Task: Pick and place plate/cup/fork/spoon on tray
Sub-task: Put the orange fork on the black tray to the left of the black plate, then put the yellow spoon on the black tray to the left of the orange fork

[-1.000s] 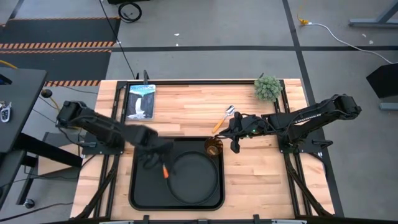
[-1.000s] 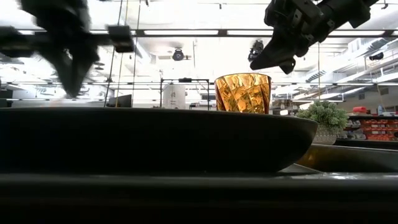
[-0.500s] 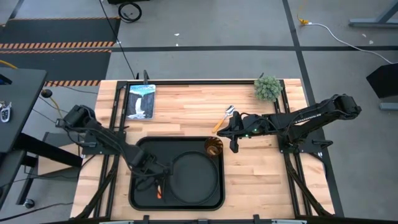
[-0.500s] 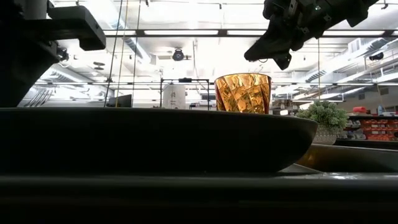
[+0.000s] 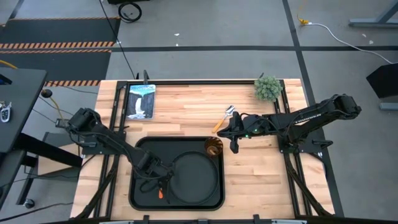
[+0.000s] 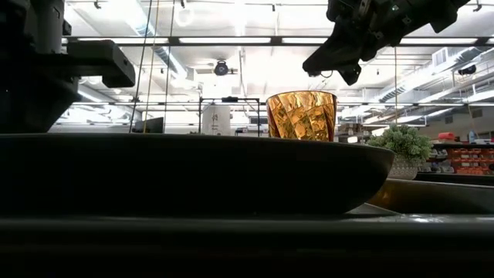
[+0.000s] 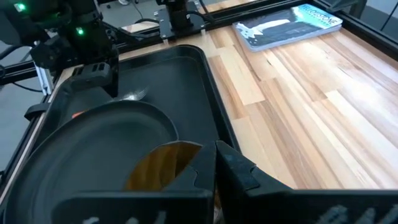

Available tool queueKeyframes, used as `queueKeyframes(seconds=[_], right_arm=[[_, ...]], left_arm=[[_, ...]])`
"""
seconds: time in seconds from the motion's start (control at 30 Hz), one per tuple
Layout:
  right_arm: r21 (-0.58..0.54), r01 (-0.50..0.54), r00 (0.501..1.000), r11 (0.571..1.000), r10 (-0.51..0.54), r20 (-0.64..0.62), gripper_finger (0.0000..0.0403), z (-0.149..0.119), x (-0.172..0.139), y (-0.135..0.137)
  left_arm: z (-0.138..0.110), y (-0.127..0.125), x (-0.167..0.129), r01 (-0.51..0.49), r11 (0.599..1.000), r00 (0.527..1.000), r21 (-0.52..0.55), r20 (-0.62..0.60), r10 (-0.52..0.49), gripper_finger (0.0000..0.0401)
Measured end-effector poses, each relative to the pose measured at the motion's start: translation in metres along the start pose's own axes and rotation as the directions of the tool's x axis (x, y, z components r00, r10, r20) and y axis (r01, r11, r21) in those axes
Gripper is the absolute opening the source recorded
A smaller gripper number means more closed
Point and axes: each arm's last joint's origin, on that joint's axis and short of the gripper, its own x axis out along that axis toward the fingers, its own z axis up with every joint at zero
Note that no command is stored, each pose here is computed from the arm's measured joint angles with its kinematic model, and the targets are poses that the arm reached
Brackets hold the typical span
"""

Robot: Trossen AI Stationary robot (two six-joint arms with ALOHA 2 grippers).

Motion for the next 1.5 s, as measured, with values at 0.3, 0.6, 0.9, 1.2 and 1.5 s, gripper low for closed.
queueKeyframes(seconds=[0.3,0.6,0.9,1.2,1.5], right_arm=[[-0.042,0.086,0.993,0.995,-0.089,-0.083,0.0009,-0.008,0.0,-0.01],[0.215,0.334,0.921,0.918,-0.268,-0.284,0.0007,-0.014,-0.002,-0.079],[0.354,0.421,0.869,0.835,-0.26,-0.421,0.0024,-0.032,0.01,-0.15],[0.404,0.476,0.838,0.782,-0.263,-0.478,0.0128,-0.044,0.01,-0.199],[0.43,0.504,0.83,0.749,-0.282,-0.482,0.0185,-0.05,0.003,-0.219]], left_arm=[[-0.006,0.002,-0.012,-0.053,0.988,0.999,-0.145,-0.014,0.051,0.014],[-0.045,0.018,-0.048,-0.154,0.823,0.984,-0.547,-0.008,0.179,0.011],[-0.06,0.023,-0.054,-0.162,0.718,0.979,-0.677,-0.021,0.2,0.0094],[-0.056,0.022,-0.054,-0.156,0.717,0.98,-0.68,-0.015,0.199,0.0094],[-0.054,0.023,-0.054,-0.162,0.718,0.976,-0.677,-0.005,0.216,0.0094]])
